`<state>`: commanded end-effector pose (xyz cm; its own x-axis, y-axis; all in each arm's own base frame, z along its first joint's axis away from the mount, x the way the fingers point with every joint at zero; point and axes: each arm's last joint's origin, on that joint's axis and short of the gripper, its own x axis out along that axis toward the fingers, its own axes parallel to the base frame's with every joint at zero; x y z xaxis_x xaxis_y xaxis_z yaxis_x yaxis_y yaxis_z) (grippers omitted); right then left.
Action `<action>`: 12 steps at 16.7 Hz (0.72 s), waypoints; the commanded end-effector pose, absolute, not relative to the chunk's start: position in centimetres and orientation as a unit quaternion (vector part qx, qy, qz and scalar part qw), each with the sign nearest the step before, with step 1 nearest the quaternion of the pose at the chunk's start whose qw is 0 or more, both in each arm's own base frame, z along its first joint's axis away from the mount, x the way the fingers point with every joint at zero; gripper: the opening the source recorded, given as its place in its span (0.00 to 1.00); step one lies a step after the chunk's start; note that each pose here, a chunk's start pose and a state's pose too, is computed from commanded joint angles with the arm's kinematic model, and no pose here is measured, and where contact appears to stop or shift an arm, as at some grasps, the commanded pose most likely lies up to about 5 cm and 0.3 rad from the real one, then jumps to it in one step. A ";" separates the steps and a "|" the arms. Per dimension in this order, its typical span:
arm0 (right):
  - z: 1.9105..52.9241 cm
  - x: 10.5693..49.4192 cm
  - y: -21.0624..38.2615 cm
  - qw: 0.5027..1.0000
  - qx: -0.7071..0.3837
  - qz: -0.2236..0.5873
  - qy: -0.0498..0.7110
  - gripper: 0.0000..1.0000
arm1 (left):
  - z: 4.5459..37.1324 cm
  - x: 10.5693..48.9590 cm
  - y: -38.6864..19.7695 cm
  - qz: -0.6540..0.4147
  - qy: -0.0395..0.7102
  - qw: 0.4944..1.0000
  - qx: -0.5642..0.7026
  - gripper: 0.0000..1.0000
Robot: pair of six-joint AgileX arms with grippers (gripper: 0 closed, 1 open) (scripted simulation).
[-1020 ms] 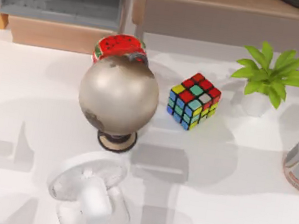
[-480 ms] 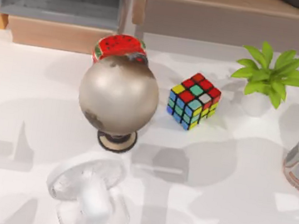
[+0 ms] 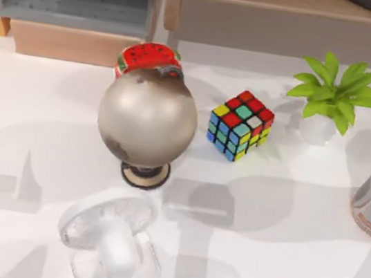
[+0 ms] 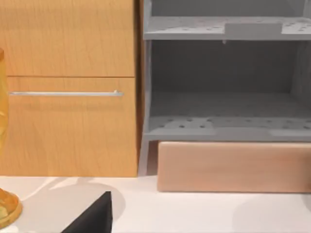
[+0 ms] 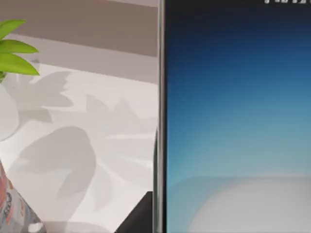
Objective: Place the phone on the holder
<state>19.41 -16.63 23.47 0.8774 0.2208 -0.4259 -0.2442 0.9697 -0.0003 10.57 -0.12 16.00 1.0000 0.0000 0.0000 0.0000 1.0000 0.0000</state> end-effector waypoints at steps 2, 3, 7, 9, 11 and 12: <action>23.5 19.4 -16.6 0.968 -0.027 0.120 0.217 0.00 | 16.0 10.6 -0.1 0.000 0.000 1.000 0.000 1.00; 23.5 19.4 -16.6 0.968 -0.027 0.120 0.217 0.00 | 16.0 10.6 -0.1 0.000 0.000 1.000 0.000 1.00; 23.0 19.9 -16.1 0.966 -0.027 0.127 0.224 0.00 | 16.0 10.6 -0.1 0.000 0.000 1.000 0.000 1.00; 23.1 20.3 -15.5 0.966 -0.037 0.123 0.222 0.00 | 16.0 10.6 -0.1 0.000 0.000 1.000 0.000 1.00; 23.1 20.8 -15.2 0.968 -0.044 0.113 0.221 0.00 | 16.0 10.6 -0.1 0.000 0.000 1.000 0.000 1.00; 22.9 21.1 -15.1 0.968 -0.047 0.107 0.221 0.00 | 16.0 10.6 -0.1 0.000 0.000 1.000 0.000 1.00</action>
<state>21.14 -15.09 22.87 0.8791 0.1867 -0.4386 -0.2283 0.9726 -0.0434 10.57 -0.12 16.00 1.0000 0.0000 0.0000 0.0000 1.0000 0.0000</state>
